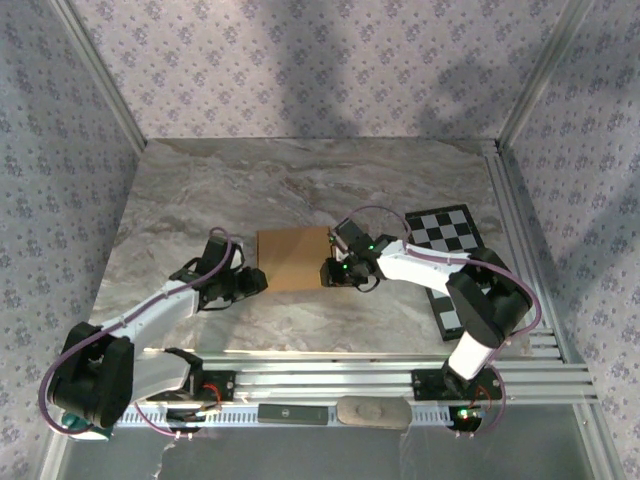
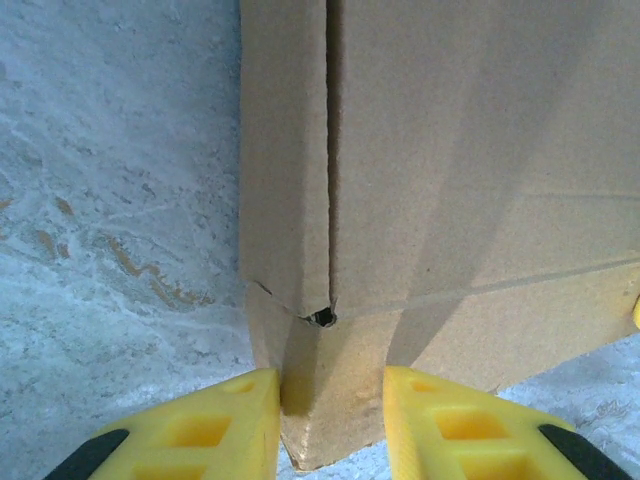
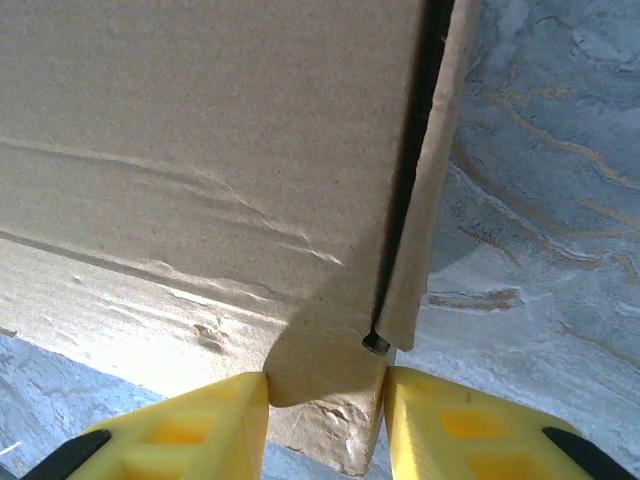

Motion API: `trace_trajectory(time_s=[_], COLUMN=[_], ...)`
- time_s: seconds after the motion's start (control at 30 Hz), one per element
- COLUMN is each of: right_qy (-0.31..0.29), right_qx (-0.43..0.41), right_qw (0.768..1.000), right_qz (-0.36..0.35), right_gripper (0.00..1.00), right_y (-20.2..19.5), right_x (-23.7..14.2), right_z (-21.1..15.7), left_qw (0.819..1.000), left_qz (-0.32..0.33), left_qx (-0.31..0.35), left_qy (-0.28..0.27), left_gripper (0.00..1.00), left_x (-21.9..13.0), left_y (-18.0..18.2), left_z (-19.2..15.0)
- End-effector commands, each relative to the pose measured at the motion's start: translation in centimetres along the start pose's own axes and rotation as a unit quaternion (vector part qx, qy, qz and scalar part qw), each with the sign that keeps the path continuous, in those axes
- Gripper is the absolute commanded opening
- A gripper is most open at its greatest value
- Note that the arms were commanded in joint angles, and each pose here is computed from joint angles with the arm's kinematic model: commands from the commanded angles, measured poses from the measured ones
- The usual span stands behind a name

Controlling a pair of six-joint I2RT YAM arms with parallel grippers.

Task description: Fold the paper box

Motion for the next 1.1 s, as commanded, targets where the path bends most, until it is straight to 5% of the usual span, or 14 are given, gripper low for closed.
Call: trace_trajectory(time_s=[0.0,0.87,1.07], right_qy=[0.007,0.009,0.018], right_qx=[0.006,-0.02,-0.032], right_qw=[1.0,1.0,0.998], right_qz=[0.011,-0.016,-0.044], right_gripper=[0.37,0.37,0.29], right_y=[0.6,-0.1,-0.7], right_x=[-0.1,0.2,0.8], right_z=[0.4,0.2,-0.5], left_qw=[1.0,1.0,0.999], left_qz=[-0.026,0.016,0.028], left_qx=[-0.001,0.019,0.023], left_qy=[0.007,0.003,0.006], left_gripper=[0.31,0.25,0.24], left_x=[0.0,0.6,1.5], left_y=[-0.8,0.7,1.3], left_z=[0.0,-0.3,-0.4])
Point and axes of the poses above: each hand's point on the last joint's axis, 136 mm out from that joint toward the fingers, its own x axis out along the fingers, its own y axis along the line the jaws close on, z = x × y, the point moved 4 cm from there along -x, back along the fingers, and after that the axes turned 7 degrees about -x, right-handed, at the moved point
